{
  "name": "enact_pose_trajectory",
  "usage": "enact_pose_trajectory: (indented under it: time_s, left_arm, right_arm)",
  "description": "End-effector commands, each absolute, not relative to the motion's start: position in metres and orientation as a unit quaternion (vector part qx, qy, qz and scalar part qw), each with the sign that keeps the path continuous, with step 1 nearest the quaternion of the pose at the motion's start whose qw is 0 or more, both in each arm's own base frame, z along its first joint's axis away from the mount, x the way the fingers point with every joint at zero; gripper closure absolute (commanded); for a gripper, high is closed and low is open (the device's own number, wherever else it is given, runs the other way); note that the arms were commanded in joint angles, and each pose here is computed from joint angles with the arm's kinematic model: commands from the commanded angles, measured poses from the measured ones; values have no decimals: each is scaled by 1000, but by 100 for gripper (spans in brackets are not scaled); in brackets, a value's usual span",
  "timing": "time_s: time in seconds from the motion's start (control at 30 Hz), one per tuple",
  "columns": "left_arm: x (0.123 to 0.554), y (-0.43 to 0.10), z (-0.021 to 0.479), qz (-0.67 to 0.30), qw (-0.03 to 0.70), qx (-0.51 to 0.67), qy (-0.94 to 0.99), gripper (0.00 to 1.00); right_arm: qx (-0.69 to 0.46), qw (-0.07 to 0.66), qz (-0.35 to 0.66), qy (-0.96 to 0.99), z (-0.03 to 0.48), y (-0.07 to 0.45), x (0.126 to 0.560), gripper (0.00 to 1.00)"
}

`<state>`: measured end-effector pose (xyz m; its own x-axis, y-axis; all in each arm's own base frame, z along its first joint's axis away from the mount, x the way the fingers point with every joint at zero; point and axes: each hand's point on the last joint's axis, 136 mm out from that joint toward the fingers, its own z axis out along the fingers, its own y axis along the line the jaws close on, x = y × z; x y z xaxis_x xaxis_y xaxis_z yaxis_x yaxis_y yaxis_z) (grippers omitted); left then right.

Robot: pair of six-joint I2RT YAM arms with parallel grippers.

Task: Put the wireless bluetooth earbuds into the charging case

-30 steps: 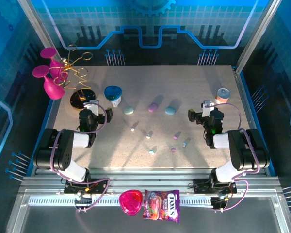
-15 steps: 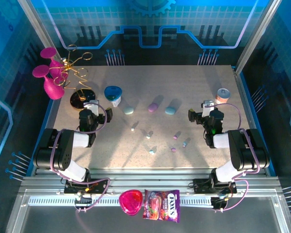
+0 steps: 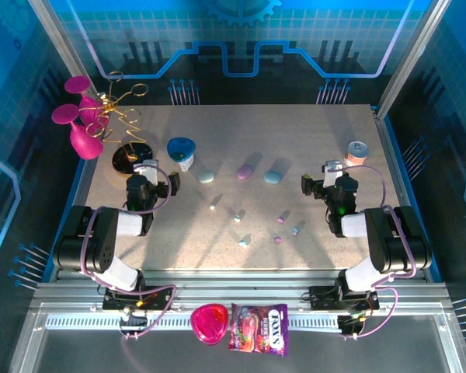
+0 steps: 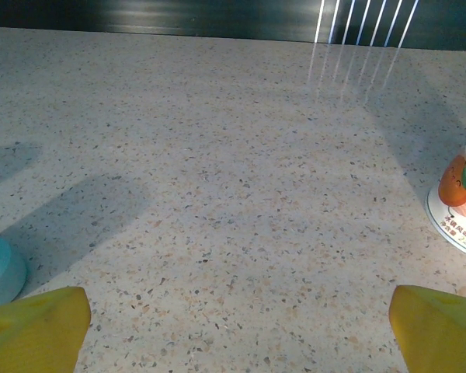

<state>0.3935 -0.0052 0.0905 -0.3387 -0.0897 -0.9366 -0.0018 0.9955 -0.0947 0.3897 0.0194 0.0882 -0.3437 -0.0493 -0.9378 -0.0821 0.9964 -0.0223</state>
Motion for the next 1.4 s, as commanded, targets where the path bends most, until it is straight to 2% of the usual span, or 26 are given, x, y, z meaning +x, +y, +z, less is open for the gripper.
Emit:
enact_pose_trajectory:
  time_s: [0.0, 0.23, 0.43, 0.63, 0.9, 1.1, 1.37]
  left_arm:
    - [386, -10, 109, -46, 606, -12, 794, 1]
    - [363, -37, 140, -52, 606, 35, 793, 1]
    - [343, -79, 160, -59, 611, 100, 783, 1]
    - [327, -116, 169, -106, 597, 150, 781, 1]
    - [310, -166, 175, -180, 576, 218, 767, 1]
    - [310, -179, 174, -200, 570, 231, 763, 1]
    - [315, -186, 170, -199, 561, 245, 765, 1]
  right_arm:
    - [-54, 592, 10, 804, 107, 25, 395, 0]
    - [-105, 590, 5, 800, 136, 46, 387, 0]
    - [-206, 575, 10, 792, 164, 93, 385, 0]
    - [-348, 509, 39, 786, 162, 143, 377, 0]
    - [-463, 394, 66, 791, 123, 161, 381, 0]
    - [-504, 309, 64, 804, 91, 162, 393, 19]
    - [-541, 228, 85, 805, 62, 168, 403, 24]
